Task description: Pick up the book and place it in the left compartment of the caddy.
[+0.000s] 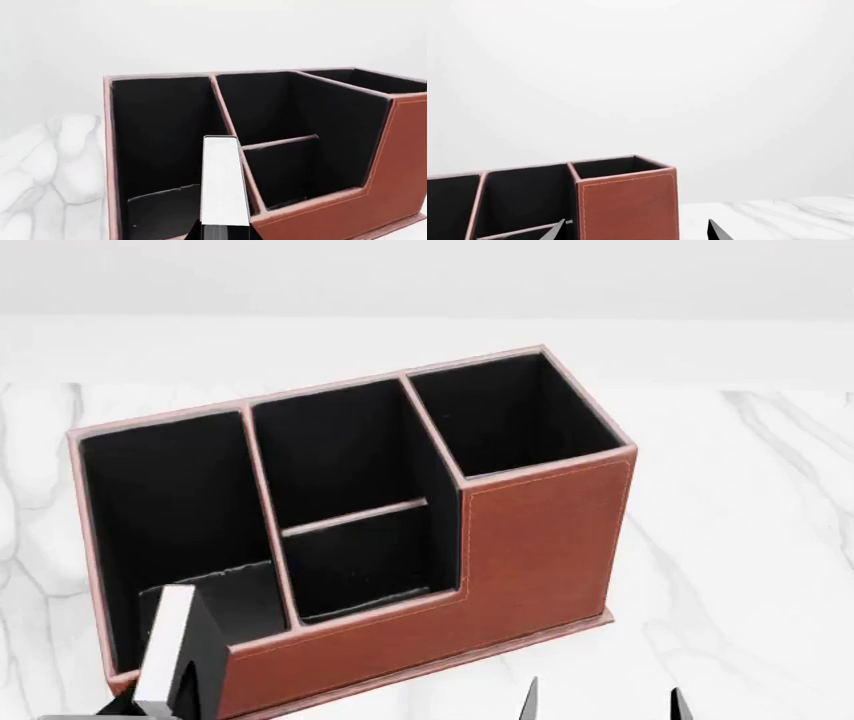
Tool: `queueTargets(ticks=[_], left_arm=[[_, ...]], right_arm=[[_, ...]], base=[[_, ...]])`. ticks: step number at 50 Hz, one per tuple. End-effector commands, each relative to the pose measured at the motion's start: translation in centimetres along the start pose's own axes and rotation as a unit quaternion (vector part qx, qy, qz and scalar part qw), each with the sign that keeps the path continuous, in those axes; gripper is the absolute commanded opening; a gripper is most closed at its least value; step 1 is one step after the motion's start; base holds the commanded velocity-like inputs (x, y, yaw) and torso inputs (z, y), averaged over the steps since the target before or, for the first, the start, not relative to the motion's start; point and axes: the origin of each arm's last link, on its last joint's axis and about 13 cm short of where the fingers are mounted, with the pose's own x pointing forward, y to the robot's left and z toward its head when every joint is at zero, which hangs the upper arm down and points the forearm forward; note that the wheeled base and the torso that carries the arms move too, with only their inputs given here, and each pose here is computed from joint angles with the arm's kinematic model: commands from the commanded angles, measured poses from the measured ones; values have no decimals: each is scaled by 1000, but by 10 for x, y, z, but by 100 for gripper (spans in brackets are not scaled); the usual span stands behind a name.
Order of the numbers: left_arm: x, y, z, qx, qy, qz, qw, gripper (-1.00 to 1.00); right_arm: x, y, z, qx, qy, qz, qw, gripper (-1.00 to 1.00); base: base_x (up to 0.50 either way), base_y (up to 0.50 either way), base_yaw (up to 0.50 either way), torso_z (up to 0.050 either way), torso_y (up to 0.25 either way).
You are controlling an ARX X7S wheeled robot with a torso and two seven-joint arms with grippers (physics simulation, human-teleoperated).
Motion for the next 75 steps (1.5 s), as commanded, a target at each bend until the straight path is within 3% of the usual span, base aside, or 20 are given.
queueTargets(ticks=[1, 29, 75], left_arm=[[14, -3, 24, 3, -30, 27, 999, -100], [69, -5, 37, -16, -21, 83, 996, -100], [106, -22, 59, -28, -8, 142, 989, -100]], right_arm=[[0, 0, 0, 1, 0, 0, 1000, 100], [1, -1, -2, 3, 3, -1, 1000, 100], [1, -1, -2, 4, 7, -1, 1000, 100]], base=[[0, 0, 0, 0, 0], [0, 0, 0, 1, 1], [0, 0, 0, 0, 2]])
